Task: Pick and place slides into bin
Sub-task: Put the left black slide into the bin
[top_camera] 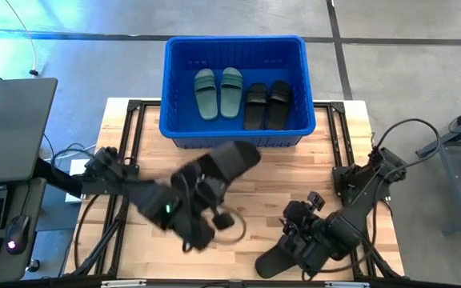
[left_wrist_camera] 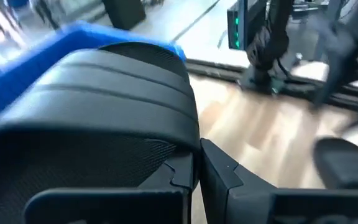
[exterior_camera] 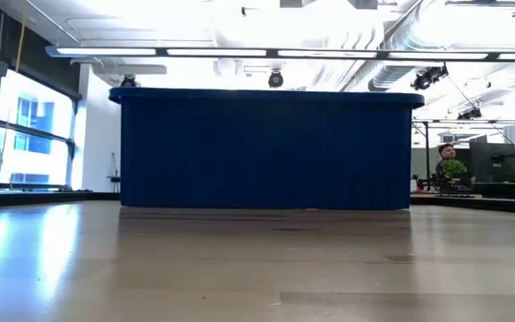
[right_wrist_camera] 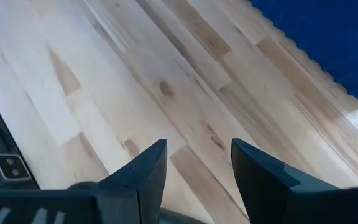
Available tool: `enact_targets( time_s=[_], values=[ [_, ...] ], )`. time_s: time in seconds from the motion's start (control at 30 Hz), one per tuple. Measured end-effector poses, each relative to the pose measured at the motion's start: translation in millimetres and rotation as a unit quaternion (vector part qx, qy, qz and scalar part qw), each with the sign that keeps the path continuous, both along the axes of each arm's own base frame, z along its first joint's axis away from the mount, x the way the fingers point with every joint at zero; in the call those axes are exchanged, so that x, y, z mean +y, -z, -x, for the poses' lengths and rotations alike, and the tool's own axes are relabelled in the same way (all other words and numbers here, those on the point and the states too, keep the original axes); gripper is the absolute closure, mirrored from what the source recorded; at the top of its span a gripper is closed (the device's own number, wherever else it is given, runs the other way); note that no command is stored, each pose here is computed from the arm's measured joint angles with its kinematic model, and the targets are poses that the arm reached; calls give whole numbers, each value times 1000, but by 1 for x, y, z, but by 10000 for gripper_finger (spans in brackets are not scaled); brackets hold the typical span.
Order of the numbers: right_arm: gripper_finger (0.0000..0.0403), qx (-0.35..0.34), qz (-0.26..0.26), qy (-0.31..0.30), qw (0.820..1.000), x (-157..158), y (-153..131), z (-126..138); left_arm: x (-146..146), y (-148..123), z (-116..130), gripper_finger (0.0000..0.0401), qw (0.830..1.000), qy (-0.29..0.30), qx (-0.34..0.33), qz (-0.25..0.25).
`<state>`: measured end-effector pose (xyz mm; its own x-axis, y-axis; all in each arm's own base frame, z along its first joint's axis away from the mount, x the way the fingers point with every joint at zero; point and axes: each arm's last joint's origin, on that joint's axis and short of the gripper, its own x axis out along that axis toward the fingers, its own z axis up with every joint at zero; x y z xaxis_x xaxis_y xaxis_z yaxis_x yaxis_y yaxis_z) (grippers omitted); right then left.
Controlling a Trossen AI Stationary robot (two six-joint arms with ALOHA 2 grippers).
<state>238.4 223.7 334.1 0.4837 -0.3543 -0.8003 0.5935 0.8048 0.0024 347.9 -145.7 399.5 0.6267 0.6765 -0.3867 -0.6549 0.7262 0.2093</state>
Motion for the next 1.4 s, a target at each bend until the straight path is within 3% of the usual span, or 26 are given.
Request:
enact_targets(
  time_s=[0.17,0.27,0.57,0.87,1.03,1.23,1.4],
  values=[
    [234,-3,5,2,1000,5,0,8,56,-57,-2,399,999,26,25,-33],
    [234,-4,4,9,1000,6,0,11,92,-72,-5,399,998,43,23,-47],
    [234,-13,17,8,1000,7,-1,14,204,-74,-12,400,995,88,51,-12],
    [234,-15,31,26,999,0,-1,11,311,-50,-5,400,991,89,91,29],
    [234,-45,39,48,997,-15,-11,6,370,-21,4,401,986,81,120,84],
    [234,-66,52,78,993,-40,-22,-3,423,35,13,401,961,61,185,199],
    [234,-66,61,98,991,-54,-23,-12,440,71,10,401,938,67,223,257]
  ],
)
